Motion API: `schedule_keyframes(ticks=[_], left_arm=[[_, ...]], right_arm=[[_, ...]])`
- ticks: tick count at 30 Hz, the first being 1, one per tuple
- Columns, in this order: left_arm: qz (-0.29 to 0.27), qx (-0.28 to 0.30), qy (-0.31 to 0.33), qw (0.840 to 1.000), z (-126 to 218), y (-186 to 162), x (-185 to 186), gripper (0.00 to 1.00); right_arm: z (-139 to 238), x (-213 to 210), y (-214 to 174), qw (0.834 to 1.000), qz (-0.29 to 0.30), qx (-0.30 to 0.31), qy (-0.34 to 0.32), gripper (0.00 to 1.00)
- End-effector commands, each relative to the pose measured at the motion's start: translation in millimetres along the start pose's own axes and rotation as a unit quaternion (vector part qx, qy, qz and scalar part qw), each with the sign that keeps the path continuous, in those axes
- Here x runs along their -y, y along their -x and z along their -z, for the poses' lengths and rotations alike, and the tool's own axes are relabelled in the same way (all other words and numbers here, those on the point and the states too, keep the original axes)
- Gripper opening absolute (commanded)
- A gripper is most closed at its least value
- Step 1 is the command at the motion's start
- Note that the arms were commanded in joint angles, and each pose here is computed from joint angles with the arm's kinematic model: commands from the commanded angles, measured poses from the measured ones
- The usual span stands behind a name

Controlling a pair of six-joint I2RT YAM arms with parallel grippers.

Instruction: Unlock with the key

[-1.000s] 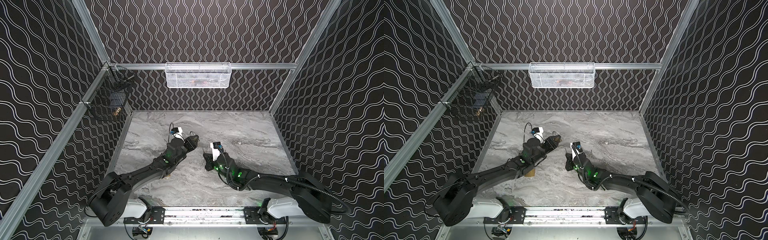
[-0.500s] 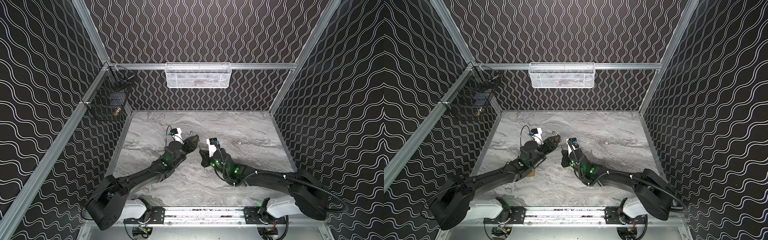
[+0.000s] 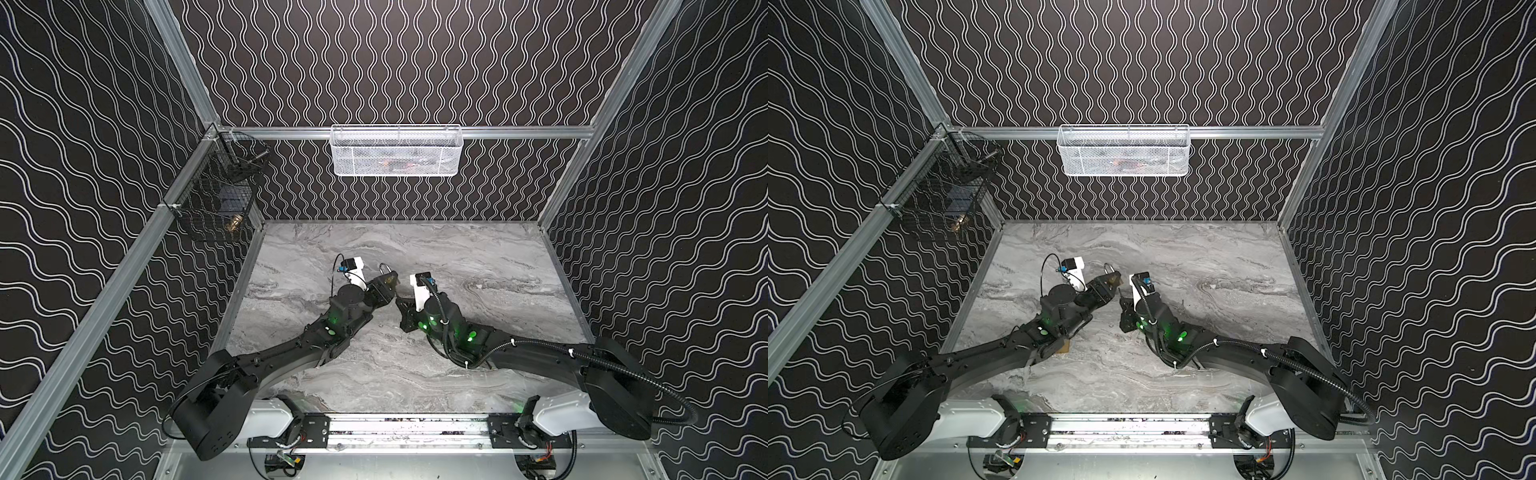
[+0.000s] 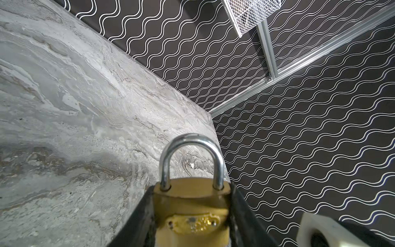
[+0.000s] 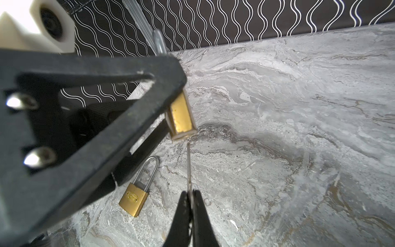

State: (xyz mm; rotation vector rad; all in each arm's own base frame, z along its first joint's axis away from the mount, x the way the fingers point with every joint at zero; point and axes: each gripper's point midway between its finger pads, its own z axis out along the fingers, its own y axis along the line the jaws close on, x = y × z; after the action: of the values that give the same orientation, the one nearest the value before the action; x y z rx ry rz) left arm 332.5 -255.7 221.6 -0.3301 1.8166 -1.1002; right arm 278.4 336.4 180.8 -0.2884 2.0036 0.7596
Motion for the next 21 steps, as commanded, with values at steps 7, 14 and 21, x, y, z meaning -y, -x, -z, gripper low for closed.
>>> schedule_keyframes(ticks=[7,14,21], left_arm=[[-0.015,0.024,-0.026,0.999,-0.7,9.5,12.5,0.27],[-0.014,0.026,-0.026,0.999,-1.9,7.6,9.5,0.27],[-0.023,0.026,-0.036,0.999,-1.0,8.2,14.5,0.26]], right_arm=[[0.9,-4.1,12.4,1.0,-0.004,0.014,0.007,0.0],[1.5,-3.4,15.5,1.0,-0.004,0.019,0.004,0.0],[-3.6,3.7,17.4,1.0,-0.022,0.014,0.002,0.0]])
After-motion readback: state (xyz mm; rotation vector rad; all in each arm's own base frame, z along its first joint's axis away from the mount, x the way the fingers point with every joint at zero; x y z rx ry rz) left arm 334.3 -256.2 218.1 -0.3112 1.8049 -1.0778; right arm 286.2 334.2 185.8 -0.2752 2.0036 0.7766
